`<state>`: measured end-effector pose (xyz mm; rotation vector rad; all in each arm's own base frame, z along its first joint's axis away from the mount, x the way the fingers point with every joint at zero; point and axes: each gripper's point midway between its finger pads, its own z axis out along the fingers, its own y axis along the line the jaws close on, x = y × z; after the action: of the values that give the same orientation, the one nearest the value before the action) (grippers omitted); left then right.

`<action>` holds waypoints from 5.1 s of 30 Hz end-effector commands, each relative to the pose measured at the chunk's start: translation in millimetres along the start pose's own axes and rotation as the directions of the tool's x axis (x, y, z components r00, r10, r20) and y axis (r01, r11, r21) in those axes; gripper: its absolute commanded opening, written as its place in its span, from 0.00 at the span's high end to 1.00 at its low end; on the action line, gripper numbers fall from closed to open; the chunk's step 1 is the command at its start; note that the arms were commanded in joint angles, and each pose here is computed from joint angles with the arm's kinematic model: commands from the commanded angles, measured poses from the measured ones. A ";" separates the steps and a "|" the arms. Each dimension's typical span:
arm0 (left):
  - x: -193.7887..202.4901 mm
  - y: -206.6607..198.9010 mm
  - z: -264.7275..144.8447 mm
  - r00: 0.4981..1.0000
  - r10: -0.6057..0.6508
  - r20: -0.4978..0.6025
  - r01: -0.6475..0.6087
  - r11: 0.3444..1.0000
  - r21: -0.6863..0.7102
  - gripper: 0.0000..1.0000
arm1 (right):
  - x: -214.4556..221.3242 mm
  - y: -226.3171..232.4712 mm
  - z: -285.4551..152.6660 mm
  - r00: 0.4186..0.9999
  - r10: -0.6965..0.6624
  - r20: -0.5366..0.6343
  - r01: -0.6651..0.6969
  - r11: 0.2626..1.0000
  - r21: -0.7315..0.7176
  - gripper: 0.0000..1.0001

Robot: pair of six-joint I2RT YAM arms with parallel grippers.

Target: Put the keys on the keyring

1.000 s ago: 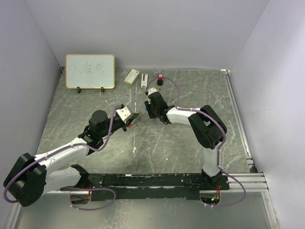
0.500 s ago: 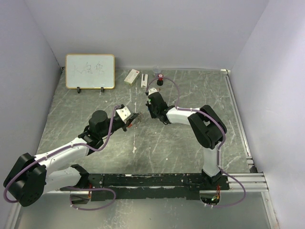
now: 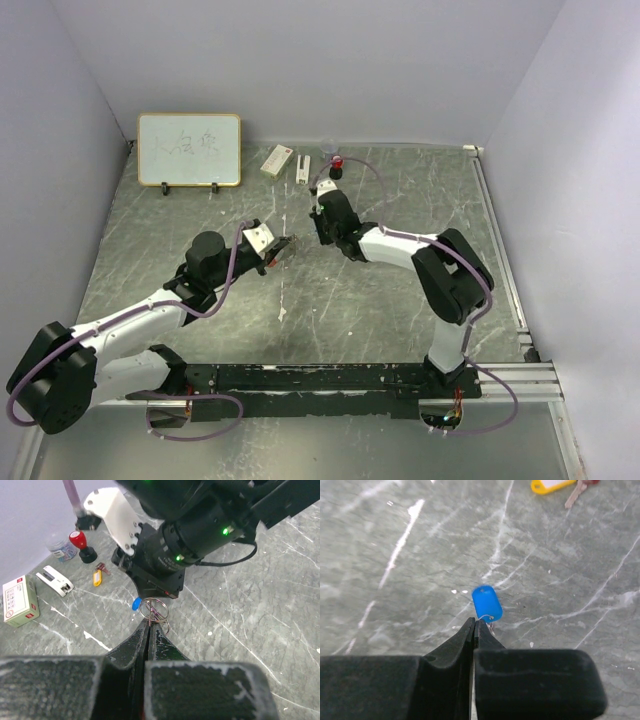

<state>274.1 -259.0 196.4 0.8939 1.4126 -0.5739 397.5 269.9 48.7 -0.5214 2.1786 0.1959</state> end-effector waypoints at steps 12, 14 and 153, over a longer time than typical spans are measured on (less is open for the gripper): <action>-20.2 6.6 -4.6 0.997 0.021 0.069 -0.019 0.999 -0.028 0.93 | -79.1 -3.4 -83.3 0.927 0.321 0.193 -0.209 0.871 -0.445 1.00; -21.8 6.6 -3.6 0.997 0.024 0.073 -0.022 0.999 -0.024 0.93 | -85.1 -2.1 -95.5 0.919 0.336 0.208 -0.196 0.844 -0.499 1.00; -46.1 -10.9 57.2 0.758 0.594 0.271 -0.623 0.782 0.028 0.93 | -100.0 45.5 -204.5 0.890 0.398 0.223 -0.034 0.544 -0.838 1.00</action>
<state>298.2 -317.4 214.2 1.2865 0.8755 -0.2823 281.7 274.5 236.2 -0.6295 1.6737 1.4177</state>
